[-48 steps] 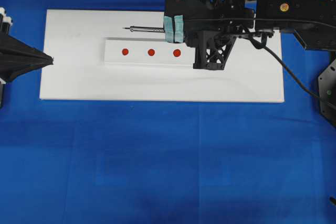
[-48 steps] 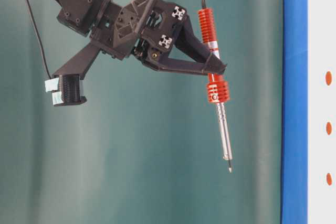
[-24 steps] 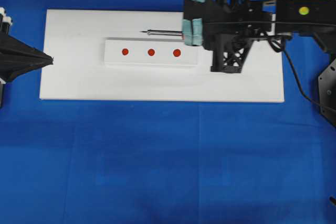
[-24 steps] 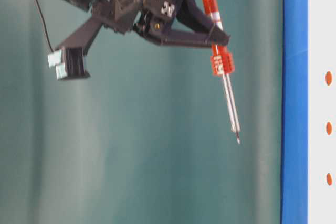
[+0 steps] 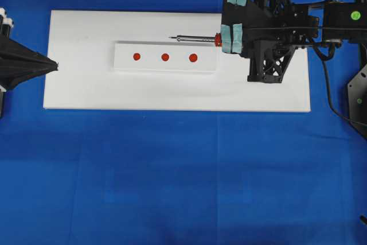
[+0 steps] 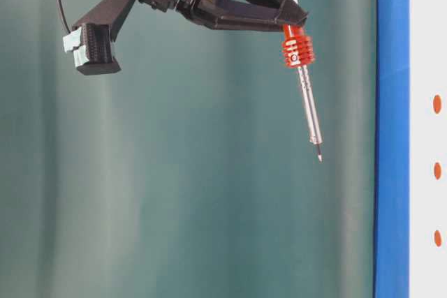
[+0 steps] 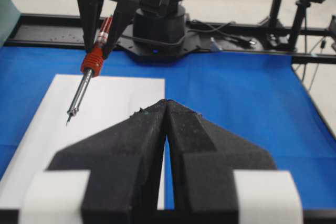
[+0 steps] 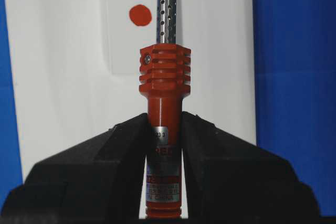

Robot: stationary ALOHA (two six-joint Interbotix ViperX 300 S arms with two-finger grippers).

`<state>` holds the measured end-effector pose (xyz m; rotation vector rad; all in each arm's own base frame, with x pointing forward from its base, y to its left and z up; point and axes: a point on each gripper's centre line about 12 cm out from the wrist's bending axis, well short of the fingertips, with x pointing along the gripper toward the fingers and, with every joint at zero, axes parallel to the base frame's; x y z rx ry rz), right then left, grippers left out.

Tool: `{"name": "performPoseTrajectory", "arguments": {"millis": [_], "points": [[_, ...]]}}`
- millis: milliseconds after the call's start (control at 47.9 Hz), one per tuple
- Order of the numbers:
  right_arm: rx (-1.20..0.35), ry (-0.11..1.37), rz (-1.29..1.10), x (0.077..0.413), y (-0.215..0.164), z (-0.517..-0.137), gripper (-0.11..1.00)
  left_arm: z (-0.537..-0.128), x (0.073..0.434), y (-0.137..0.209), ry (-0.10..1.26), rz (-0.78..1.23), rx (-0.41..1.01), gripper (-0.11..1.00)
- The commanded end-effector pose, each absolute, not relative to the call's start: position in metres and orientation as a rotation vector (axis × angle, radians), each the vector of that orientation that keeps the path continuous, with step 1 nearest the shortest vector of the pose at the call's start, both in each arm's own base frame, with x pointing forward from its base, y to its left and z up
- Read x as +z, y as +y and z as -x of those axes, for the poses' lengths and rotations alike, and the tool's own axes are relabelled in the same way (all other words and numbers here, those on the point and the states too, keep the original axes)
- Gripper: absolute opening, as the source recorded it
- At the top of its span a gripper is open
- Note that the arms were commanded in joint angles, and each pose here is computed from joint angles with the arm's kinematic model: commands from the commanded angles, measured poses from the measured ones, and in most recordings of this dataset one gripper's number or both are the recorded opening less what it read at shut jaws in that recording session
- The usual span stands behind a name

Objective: Touch the tip of the soldering iron to the mark.
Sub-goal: 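Move the raised iron rightward above the right red dot, then lower the iron tip onto the right red dot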

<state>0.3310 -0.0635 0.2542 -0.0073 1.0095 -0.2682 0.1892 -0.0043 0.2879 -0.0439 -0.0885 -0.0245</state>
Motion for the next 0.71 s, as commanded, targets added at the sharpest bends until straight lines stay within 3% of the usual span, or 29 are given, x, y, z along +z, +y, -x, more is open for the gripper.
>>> {"name": "performPoseTrajectory", "arguments": {"millis": [0, 418, 690], "points": [[-0.266, 0.968, 0.006, 0.267, -0.062, -0.331, 0.06, -0.19, 0.294, -0.005, -0.11, 0.041, -0.027, 0.0], [-0.264, 0.975, 0.002, 0.265, -0.062, -0.332, 0.06, -0.19, 0.294, -0.005, -0.11, 0.043, -0.027, 0.0], [-0.258, 1.023, -0.003, 0.243, -0.061, -0.336, 0.06, -0.19, 0.294, -0.005, -0.108, 0.043, -0.027, 0.0]]}}
